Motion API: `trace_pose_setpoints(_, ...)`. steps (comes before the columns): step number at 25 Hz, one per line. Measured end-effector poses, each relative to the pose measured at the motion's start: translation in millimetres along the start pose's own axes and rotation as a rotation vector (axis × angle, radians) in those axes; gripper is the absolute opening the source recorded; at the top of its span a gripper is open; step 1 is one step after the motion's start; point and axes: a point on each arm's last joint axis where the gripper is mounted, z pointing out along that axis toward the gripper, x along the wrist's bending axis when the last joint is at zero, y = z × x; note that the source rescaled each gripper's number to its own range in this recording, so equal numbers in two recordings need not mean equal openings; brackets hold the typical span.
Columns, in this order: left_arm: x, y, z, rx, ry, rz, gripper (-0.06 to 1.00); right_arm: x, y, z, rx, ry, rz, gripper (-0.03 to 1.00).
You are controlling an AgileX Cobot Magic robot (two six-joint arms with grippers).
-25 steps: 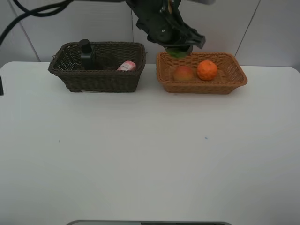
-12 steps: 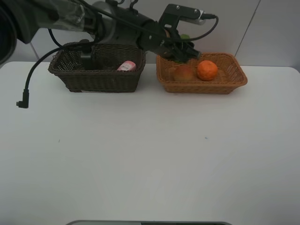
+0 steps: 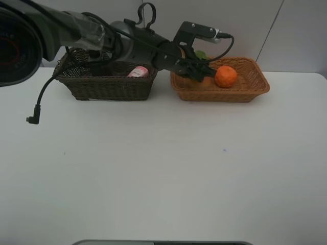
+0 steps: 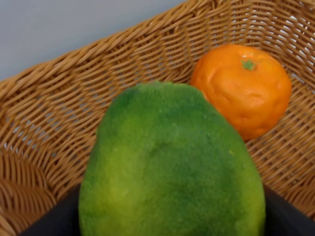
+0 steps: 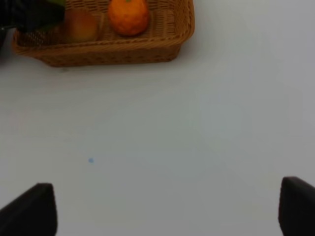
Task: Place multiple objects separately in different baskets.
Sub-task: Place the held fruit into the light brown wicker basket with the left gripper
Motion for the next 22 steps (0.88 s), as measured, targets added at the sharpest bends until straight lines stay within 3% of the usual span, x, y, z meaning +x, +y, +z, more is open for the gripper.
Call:
trace_pose_setpoints(9,0.6,-4.1,-0.1,0.045,0.007,-0.002,0.75,0.0,0.0,0.0,0.0,0.0,0.0,1.0)
trace_pose_setpoints(14,0.6,-3.6,-0.2,0.044,0.007,-0.002,0.92,0.0,0.0,0.0,0.0,0.0,0.0,1.0)
trace_pose_setpoints(22,0.6,4.3,-7.4,0.039,0.009,-0.003,0.95,0.0,0.0,0.0,0.0,0.0,0.0,1.0)
